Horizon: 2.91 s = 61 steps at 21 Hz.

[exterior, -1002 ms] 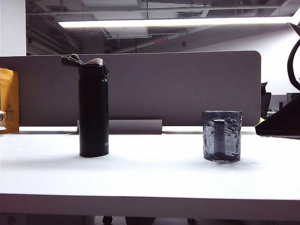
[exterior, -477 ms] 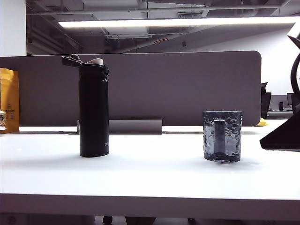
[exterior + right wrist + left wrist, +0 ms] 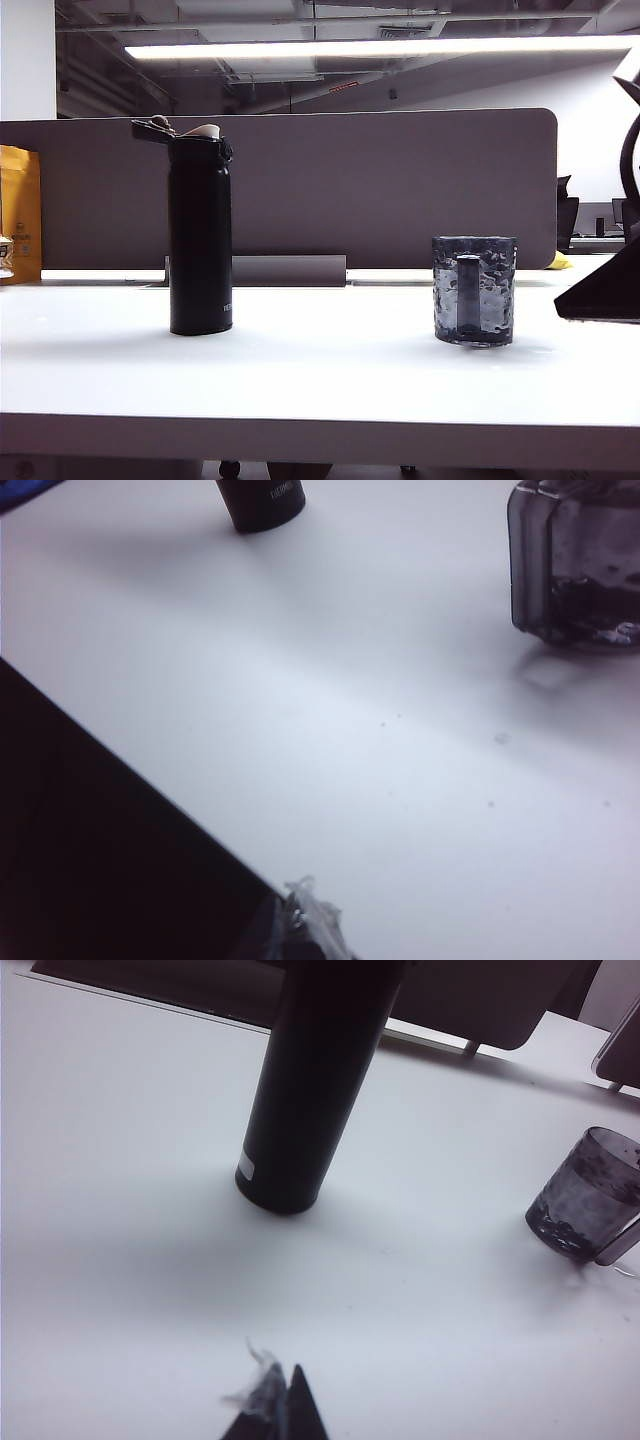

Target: Pick up the black thermos, pour some water into the cup, then place the black thermos back on the table.

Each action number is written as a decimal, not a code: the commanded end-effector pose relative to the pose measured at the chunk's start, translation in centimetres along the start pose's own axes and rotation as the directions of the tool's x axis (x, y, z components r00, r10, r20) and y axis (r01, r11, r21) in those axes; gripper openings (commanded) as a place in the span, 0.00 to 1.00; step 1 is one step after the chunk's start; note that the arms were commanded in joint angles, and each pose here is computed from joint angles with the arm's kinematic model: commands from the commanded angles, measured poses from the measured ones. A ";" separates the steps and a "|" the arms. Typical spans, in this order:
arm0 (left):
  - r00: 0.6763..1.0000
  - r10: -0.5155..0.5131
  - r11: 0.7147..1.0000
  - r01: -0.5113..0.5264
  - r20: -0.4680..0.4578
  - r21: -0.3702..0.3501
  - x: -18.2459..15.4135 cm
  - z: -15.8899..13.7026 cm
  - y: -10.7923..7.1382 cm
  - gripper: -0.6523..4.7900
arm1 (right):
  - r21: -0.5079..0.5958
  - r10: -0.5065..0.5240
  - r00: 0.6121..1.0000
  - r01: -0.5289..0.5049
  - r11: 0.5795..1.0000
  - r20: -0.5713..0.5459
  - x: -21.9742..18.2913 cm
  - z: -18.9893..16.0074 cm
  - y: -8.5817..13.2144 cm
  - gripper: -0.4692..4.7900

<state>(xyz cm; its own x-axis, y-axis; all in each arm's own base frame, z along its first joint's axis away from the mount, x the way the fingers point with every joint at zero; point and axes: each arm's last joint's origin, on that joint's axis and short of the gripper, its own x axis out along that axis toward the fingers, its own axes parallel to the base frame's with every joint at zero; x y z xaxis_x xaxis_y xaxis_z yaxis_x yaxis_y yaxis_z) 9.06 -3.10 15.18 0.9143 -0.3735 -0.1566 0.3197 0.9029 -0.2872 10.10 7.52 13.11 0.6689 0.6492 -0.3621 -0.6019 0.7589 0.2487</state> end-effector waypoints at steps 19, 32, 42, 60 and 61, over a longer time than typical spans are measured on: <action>0.912 0.399 0.916 -0.391 0.098 -0.090 -1.1 0.8 4.0 0.11 | -0.009 -0.109 0.868 0.129 0.992 0.484 -4.5 3.2 -0.9 0.09; 0.918 0.385 0.922 -0.378 0.095 -0.086 -1.1 0.8 3.9 0.11 | 0.067 -0.293 0.787 0.307 0.949 0.543 -5.7 3.6 -2.6 0.09; 0.913 0.373 0.883 -0.405 0.168 0.238 -1.1 1.5 3.8 0.11 | 0.083 -0.326 0.771 0.338 0.938 0.546 -5.9 3.6 -2.9 0.09; 0.912 0.370 0.881 -0.405 0.177 0.246 -1.1 1.6 3.7 0.11 | 0.048 -0.425 0.726 0.478 0.877 0.540 -5.9 3.5 -3.3 0.09; 0.912 0.370 0.881 -0.405 0.177 0.246 -1.1 1.6 3.7 0.11 | 0.054 -0.434 0.722 0.485 0.873 0.538 -6.0 3.4 -3.3 0.09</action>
<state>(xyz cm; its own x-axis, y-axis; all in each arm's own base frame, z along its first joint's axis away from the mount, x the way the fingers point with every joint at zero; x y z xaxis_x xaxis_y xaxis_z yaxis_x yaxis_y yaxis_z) 9.62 1.03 15.64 0.9948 0.0306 -0.0975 -0.0267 0.9988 0.0412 9.56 1.38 17.69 0.9768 0.1793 0.1172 -0.1905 0.9774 0.0921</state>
